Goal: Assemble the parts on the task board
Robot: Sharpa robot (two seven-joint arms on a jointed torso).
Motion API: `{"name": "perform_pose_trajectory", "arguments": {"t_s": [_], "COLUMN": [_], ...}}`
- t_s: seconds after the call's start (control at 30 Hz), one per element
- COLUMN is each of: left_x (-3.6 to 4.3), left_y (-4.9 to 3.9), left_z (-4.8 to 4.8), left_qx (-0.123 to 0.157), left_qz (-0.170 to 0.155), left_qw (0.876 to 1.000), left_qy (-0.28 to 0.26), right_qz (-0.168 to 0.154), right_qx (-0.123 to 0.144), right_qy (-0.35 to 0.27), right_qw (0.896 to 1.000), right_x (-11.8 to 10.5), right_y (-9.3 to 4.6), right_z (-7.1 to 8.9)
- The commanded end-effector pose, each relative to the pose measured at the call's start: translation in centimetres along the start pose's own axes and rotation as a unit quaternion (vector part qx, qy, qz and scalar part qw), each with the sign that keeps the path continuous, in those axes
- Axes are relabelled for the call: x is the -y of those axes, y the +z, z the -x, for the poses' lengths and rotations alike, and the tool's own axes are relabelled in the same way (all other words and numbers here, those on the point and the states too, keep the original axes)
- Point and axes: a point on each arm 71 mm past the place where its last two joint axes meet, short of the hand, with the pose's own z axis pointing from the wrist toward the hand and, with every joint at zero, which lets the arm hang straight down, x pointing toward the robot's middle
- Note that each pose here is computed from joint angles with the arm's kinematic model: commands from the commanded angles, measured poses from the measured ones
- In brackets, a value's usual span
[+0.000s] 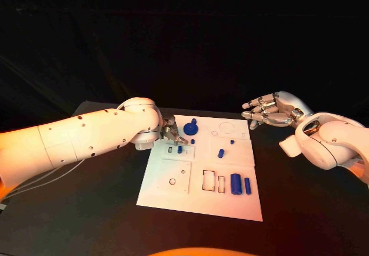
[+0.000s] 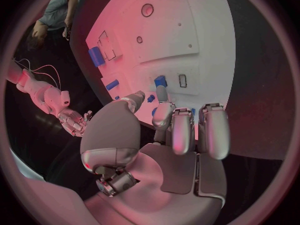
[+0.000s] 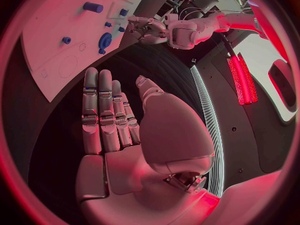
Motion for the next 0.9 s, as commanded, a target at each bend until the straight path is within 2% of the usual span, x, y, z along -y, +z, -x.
{"name": "perform_pose_trajectory", "arguments": {"t_s": [0.03, 0.2, 0.27, 0.37, 0.57, 0.9], "left_x": [-0.02, -0.73, -1.11, -1.57, -2.33, -3.15], "left_y": [-0.75, -1.71, -1.70, -1.39, -0.42, 1.43], "left_z": [1.35, 4.37, 5.41, 6.40, 7.13, 6.88], "left_qx": [0.000, 0.015, 0.026, 0.035, 0.040, 0.033], "left_qz": [-0.008, 0.001, 0.008, 0.019, 0.037, 0.062], "left_qw": [1.000, 1.000, 1.000, 0.999, 0.998, 0.997], "left_qy": [-0.006, -0.003, -0.006, -0.011, -0.016, -0.014], "right_qz": [0.000, 0.000, 0.000, 0.000, 0.001, 0.003], "right_qx": [-0.003, -0.002, -0.002, -0.002, -0.002, -0.003], "right_qy": [-0.003, -0.003, -0.003, -0.003, -0.004, -0.004], "right_qw": [1.000, 1.000, 1.000, 1.000, 1.000, 1.000], "right_x": [0.1, 0.2, 0.2, 0.1, 0.1, 0.0], "right_y": [0.0, 0.0, 0.0, 0.0, 0.1, 0.1], "right_z": [0.0, 0.1, 0.1, 0.0, 0.0, -0.1]}}
